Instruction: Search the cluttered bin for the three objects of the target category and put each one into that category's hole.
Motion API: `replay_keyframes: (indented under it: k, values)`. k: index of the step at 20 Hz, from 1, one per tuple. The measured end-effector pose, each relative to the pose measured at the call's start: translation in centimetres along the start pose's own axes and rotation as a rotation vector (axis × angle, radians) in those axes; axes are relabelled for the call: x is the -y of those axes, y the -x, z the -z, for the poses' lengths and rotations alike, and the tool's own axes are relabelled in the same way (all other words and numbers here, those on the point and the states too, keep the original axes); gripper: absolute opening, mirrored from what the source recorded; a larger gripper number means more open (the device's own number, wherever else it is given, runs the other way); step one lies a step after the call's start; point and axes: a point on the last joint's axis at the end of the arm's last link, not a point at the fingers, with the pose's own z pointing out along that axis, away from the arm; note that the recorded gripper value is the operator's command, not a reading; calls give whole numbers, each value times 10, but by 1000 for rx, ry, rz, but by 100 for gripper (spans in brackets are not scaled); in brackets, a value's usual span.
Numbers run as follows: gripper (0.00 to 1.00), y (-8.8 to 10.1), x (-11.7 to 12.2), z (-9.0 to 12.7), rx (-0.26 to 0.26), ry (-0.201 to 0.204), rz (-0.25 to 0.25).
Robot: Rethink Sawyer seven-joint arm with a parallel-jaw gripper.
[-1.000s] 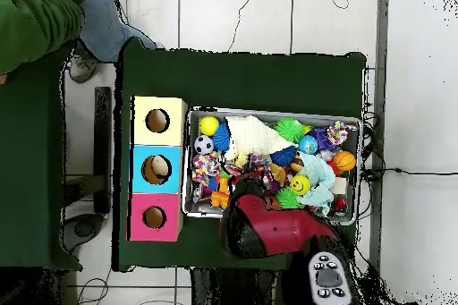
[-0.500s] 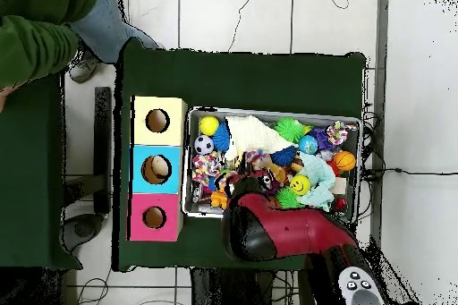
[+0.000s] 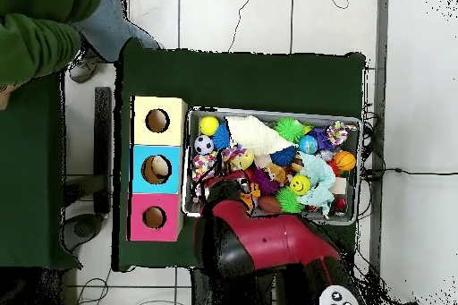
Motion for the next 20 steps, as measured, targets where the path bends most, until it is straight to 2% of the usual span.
replay_keyframes:
  k: [6,15,20]
  values:
    - [0,17,-22,22,33,19,6]
    - [0,29,-41,40,54,26,0]
    - [0,44,-68,47,73,42,19]
